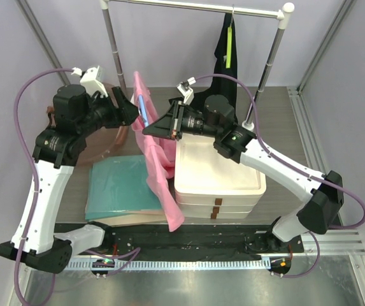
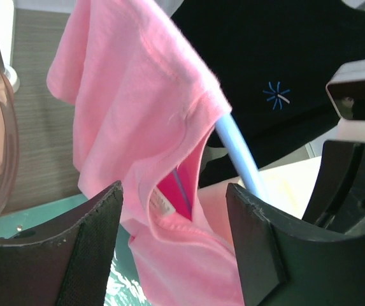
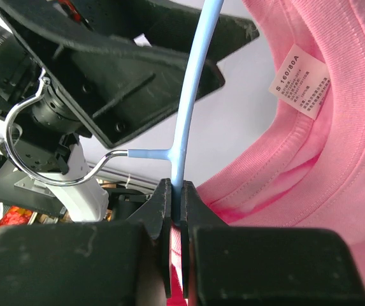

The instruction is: Remove the t-shirt from the hanger

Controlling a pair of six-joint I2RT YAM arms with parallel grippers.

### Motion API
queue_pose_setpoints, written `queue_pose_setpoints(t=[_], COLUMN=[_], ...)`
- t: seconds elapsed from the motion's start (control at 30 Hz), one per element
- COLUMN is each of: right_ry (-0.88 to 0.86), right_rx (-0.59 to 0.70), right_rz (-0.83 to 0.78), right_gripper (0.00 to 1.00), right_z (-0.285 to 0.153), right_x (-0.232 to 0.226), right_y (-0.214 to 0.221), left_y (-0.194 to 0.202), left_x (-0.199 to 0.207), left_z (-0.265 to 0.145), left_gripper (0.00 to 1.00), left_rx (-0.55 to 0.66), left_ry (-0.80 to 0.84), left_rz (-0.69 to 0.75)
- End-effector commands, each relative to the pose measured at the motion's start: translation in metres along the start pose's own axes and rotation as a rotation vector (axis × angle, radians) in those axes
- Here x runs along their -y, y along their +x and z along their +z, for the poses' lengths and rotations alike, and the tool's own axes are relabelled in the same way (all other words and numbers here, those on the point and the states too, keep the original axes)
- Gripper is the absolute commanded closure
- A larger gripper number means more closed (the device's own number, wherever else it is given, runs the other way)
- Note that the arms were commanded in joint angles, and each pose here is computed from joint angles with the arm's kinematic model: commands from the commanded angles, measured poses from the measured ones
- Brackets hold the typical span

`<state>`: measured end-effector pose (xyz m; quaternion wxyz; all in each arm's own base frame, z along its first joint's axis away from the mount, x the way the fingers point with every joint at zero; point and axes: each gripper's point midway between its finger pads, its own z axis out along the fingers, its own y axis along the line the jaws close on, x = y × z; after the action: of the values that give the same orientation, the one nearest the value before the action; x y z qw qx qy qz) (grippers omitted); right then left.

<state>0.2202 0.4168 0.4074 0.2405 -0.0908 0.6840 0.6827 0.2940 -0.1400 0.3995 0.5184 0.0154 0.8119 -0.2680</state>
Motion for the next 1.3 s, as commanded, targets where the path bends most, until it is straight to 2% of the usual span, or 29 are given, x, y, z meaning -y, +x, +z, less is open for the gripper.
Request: queue_pose_setpoints(t=[0.0,0.13,0.27,0.33,0.43,0.5,0.67,0.83,0.97,1.03,1.27], right_ry=[-0.165,-0.169,-0.163,-0.165,-0.142,-0.148,-0.166,-0.144,-0.208,-0.235,-0.315], right_rx=[0.043,0.045,0.035,0.023,0.012,0.001,-0.119,-0.168,-0.171,-0.189,-0.234], right_rz=[-0.093,-0.095,-0.089,-0.085,-0.068,-0.076,-0.113,-0.173,-0.221,-0.234,-0.223], right_gripper=[0.99,0.99,0.99,0.99,0.99,0.99,0.99,0.99,0.99,0.99,0.99], right_z=[-0.008,-0.011,-0.010,-0.010,-0.014,-0.019,-0.028,-0.037,-0.044,-0.047,-0.047], right_x=[-0.061,-0.064,-0.059,-0.057,-0.042,-0.042,-0.035,-0.023,-0.038,-0.047,-0.063], right_y=[-0.016,-0.016,-0.013,-0.009,0.001,0.006,0.037,0.051,0.054,0.055,0.061], left_y=[-0.017,-0.017,-0.026,-0.035,-0.062,-0.082,-0.123,-0.149,-0.149,-0.138,-0.122], left_x=[-0.001,-0.008,-0.007,-0.009,-0.027,-0.037,-0.065,-0.075,-0.078,-0.088,-0.082], left_z=[0.012,0.025,0.031,0.032,0.035,0.040,0.041,0.052,0.077,0.096,0.134], left_gripper=[0.36,0.44,0.48,0.66,0.93,1.00,1.00,1.00,1.00,1.00,1.00], left_rx=[0.021,-0.002,0.024,0.052,0.138,0.193,0.349,0.433,0.384,0.328,0.242], left_ry=[-0.015,-0.047,-0.035,-0.046,-0.157,-0.229,-0.426,-0.488,-0.487,-0.518,-0.425], left_rz=[0.008,0.004,0.001,-0.006,-0.032,-0.060,-0.173,-0.167,-0.114,-0.104,-0.062])
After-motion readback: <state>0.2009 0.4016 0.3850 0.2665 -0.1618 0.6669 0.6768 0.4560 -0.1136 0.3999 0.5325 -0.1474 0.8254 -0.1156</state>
